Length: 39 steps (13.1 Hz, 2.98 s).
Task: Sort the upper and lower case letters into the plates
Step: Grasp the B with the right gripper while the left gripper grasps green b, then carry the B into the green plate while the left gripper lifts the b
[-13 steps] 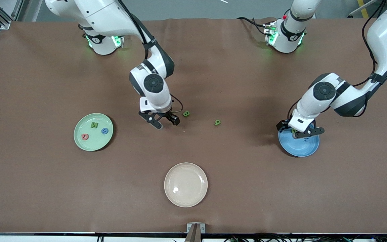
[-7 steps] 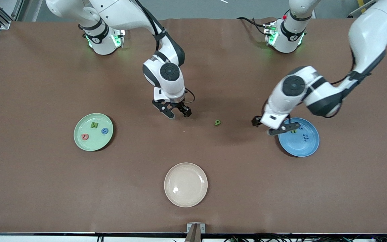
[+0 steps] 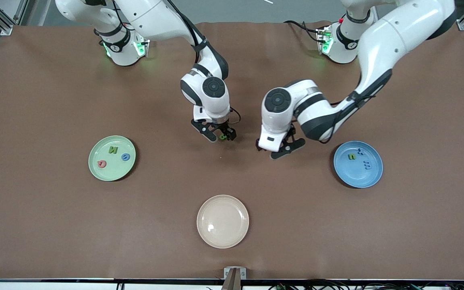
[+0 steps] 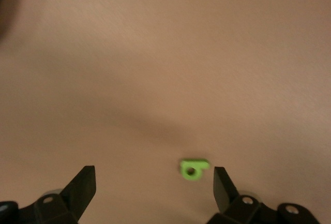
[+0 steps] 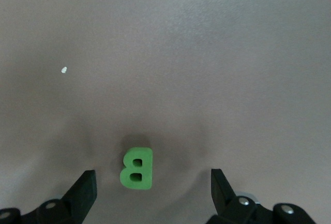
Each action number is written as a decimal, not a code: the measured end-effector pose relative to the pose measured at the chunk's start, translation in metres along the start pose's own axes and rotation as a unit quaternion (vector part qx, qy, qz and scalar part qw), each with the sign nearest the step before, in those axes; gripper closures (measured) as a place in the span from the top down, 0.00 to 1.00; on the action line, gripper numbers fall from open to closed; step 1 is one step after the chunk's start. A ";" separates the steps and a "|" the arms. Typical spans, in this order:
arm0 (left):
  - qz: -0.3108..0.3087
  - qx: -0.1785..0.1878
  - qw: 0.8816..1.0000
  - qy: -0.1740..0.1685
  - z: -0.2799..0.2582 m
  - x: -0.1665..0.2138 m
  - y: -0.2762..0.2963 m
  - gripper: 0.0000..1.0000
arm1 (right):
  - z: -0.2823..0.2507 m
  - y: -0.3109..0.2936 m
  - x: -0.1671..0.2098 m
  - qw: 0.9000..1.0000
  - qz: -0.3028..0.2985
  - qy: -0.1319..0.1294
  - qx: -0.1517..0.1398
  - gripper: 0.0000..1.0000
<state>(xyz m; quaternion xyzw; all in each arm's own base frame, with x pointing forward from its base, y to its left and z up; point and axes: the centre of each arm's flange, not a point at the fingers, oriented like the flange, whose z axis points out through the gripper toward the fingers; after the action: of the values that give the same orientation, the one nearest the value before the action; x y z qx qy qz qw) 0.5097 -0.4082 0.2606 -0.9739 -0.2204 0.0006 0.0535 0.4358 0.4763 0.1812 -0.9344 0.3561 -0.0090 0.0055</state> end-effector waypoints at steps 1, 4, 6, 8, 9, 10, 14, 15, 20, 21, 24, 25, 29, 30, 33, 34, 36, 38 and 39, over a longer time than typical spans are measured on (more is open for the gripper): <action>-0.003 0.003 1.000 0.000 0.003 -0.005 0.010 1.00 | 0.002 -0.001 0.001 1.000 -0.005 0.005 0.000 0.97; -0.002 0.000 1.000 0.001 0.015 -0.018 0.028 1.00 | 0.001 -0.003 0.003 1.000 -0.010 0.011 0.002 0.63; -0.002 -0.003 1.000 0.001 0.016 -0.018 0.029 1.00 | 0.001 -0.003 0.005 1.000 -0.010 0.013 0.002 0.40; -0.005 -0.004 1.000 0.001 0.016 -0.014 0.028 1.00 | 0.000 -0.003 0.006 1.000 -0.009 0.013 0.002 0.27; -0.007 -0.003 1.000 0.002 0.017 -0.012 0.028 1.00 | 0.000 -0.003 0.009 1.000 -0.008 0.014 0.002 0.27; -0.007 -0.003 1.000 0.002 0.017 -0.012 0.028 1.00 | 0.000 -0.003 0.017 1.000 -0.007 0.016 0.001 0.27; -0.006 -0.003 1.000 0.000 0.018 -0.014 0.029 1.00 | -0.029 0.015 0.156 0.997 -0.063 0.016 -0.034 0.27; -0.005 -0.002 1.000 -0.001 0.019 -0.015 0.029 1.00 | -0.046 0.029 0.203 0.996 -0.081 0.010 -0.045 0.27; 0.004 -0.004 1.000 -0.014 0.037 -0.029 0.036 1.00 | -0.111 0.099 0.321 0.986 -0.146 -0.026 -0.076 0.27; 0.003 -0.002 1.000 -0.016 0.043 -0.029 0.035 1.00 | -0.118 0.110 0.336 0.984 -0.157 -0.030 -0.076 0.27; 0.000 0.014 1.000 -0.020 0.065 -0.025 0.026 0.99 | -0.117 0.145 0.379 0.979 -0.185 -0.040 -0.074 0.27; -0.002 0.011 1.000 -0.020 0.072 -0.023 0.023 0.99 | -0.112 0.162 0.398 0.977 -0.197 -0.040 -0.069 0.27; -0.001 -0.019 1.000 -0.025 0.088 -0.025 0.022 0.99 | -0.070 0.232 0.447 0.971 -0.233 -0.021 -0.043 0.27; -0.001 -0.019 1.000 -0.025 0.089 -0.026 0.021 0.99 | -0.061 0.239 0.449 0.971 -0.234 -0.020 -0.042 0.27; 0.000 -0.018 1.000 -0.025 0.089 -0.026 0.021 0.96 | -0.039 0.242 0.441 0.970 -0.239 -0.017 -0.037 0.27; 0.000 -0.019 0.999 -0.025 0.089 -0.026 0.021 0.86 | -0.036 0.242 0.439 0.970 -0.240 -0.017 -0.037 0.27; -0.001 -0.026 0.999 -0.025 0.087 -0.026 0.023 0.63 | -0.036 0.242 0.438 0.970 -0.241 -0.017 -0.036 0.27; -0.002 -0.028 0.999 -0.025 0.086 -0.025 0.023 0.56 | -0.035 0.242 0.438 0.970 -0.241 -0.012 -0.034 0.27; -0.002 -0.029 0.999 -0.024 0.085 -0.023 0.023 0.47 | -0.031 0.244 0.436 0.970 -0.242 -0.005 -0.029 0.27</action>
<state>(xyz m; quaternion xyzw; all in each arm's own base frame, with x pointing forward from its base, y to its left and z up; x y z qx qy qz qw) 0.4963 -0.4298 0.1729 -0.9742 -0.2240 0.0178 0.0203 0.5984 0.0041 0.2141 -0.9925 0.1198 0.0047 -0.0222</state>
